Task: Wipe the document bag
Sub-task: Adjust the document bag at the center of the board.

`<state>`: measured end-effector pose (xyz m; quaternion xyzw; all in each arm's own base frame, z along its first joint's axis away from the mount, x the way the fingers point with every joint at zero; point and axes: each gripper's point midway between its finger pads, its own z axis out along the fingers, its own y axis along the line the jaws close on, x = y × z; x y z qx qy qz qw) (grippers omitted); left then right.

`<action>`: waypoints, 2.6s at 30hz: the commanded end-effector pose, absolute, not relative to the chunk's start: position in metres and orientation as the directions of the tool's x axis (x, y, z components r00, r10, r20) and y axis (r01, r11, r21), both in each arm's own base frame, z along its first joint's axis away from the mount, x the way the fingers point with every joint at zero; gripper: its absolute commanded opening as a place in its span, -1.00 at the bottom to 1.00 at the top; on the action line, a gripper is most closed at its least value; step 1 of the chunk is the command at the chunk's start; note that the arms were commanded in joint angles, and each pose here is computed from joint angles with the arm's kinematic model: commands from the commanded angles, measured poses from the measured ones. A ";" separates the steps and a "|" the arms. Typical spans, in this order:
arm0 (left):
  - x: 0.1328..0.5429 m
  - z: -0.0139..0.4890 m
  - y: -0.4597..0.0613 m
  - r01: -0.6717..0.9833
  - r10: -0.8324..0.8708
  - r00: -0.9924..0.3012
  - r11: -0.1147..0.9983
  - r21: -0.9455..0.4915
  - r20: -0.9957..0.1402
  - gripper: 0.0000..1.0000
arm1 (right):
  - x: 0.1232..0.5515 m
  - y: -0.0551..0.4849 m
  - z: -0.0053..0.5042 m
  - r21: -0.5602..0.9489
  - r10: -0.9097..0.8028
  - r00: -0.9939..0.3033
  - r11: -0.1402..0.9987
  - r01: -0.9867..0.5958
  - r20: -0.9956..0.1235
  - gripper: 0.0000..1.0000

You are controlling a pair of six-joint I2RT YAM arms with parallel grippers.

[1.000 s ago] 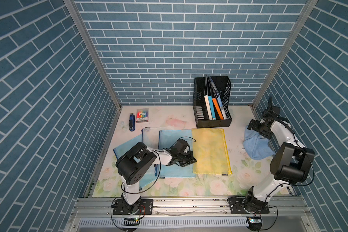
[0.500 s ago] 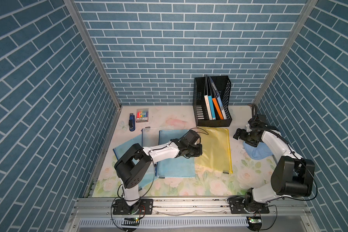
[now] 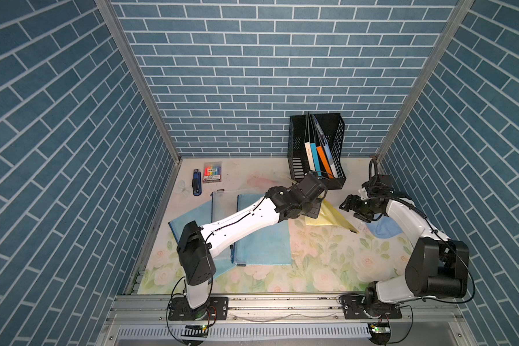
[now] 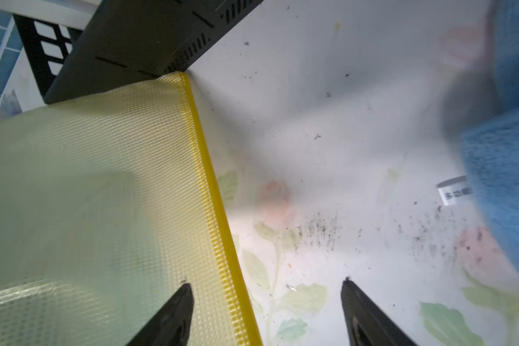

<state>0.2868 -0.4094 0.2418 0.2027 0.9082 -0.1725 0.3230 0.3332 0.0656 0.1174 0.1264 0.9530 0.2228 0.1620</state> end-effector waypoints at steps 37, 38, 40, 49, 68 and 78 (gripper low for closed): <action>0.234 0.230 -0.426 0.406 0.982 -0.027 0.184 0.895 -0.189 -1.00 | 0.322 0.060 0.108 0.660 0.547 -0.821 0.678 0.322 -0.162 0.38; 0.234 0.224 -0.429 0.405 0.982 -0.028 0.184 0.896 -0.189 -1.00 | 0.320 0.051 0.112 0.659 0.567 -0.806 0.674 0.334 -0.171 0.40; 0.234 0.212 -0.433 0.399 0.980 -0.030 0.190 0.897 -0.194 -1.00 | 0.316 0.037 0.118 0.644 0.599 -0.779 0.672 0.365 -0.184 0.44; 0.209 0.160 -0.447 0.527 0.965 -0.015 0.230 0.818 -0.262 -1.00 | 0.293 -0.022 0.136 0.540 0.677 -0.688 0.693 0.478 -0.261 0.52; 0.171 0.090 -0.438 0.741 0.964 0.127 0.065 0.668 -0.235 -0.91 | 0.288 -0.052 0.165 0.436 0.647 -0.672 0.754 0.491 -0.361 0.55; 0.196 0.112 -0.438 0.783 0.906 -0.055 0.300 0.545 -0.420 0.62 | 0.282 0.003 0.104 0.367 0.510 -0.835 0.831 0.417 -0.206 0.47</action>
